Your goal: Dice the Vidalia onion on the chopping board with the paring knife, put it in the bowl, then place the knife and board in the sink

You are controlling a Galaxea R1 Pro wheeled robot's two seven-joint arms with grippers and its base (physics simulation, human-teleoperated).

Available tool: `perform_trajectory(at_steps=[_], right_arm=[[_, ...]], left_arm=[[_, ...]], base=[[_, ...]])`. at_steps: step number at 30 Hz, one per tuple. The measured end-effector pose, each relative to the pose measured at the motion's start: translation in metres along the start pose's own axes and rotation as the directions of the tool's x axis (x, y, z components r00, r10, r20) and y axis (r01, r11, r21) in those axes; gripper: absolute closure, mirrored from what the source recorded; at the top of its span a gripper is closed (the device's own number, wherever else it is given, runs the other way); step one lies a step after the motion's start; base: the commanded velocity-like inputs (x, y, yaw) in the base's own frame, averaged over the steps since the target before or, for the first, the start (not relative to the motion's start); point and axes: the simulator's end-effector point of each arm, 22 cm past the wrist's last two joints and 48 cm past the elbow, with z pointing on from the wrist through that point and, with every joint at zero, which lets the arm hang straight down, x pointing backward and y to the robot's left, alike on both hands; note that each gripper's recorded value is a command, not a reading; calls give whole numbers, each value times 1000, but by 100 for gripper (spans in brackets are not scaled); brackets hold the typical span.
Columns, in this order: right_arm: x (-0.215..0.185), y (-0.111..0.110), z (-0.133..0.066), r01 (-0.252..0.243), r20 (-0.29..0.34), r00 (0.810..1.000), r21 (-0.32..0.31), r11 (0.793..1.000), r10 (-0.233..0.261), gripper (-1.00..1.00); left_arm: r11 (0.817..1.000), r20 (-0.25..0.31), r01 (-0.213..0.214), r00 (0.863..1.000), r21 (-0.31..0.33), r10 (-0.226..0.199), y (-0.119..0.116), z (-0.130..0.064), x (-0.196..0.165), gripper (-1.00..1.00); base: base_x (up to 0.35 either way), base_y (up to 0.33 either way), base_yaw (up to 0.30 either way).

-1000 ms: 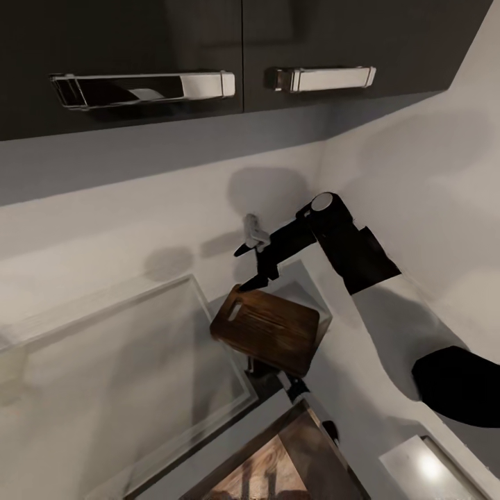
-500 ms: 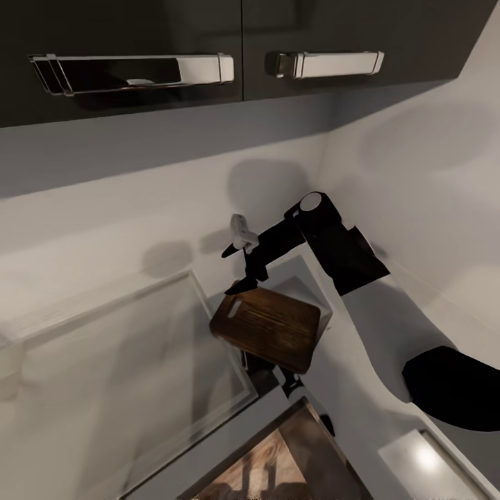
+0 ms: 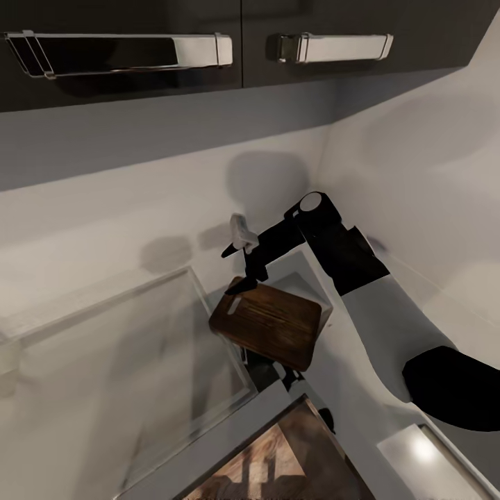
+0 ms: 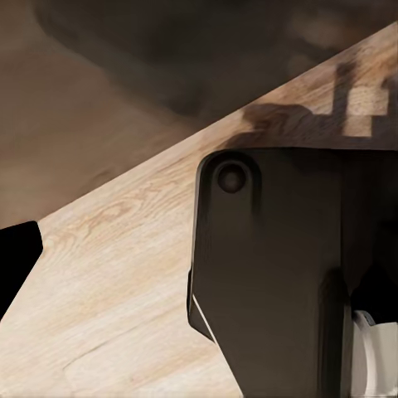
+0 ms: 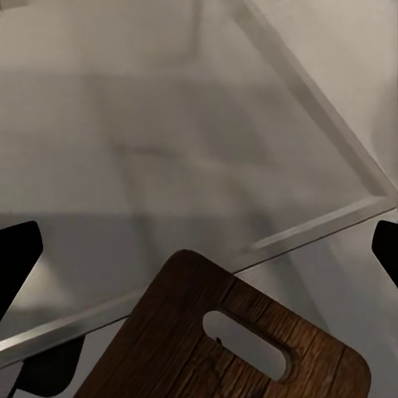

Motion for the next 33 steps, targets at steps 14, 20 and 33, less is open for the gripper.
perform_trajectory(at_steps=[14, 20, 33], right_arm=[[16, 7, 17, 71, -31, 997, -48, 996, -72, -100], [25, 7, 19, 109, -35, 993, -56, 992, -111, -100], [50, 2, 17, 107, -49, 993, -54, 993, -109, -100]], left_arm=[[1000, -24, -4, 1000, 0, 4, 1, -4, 6, -100], [1000, -33, -5, 999, 0, 5, 1, -5, 8, -100], [1000, -55, -8, 998, -1, 8, 2, -8, 14, -100]], base=[[0, 0, 0], [0, 0, 0], [0, 0, 0]])
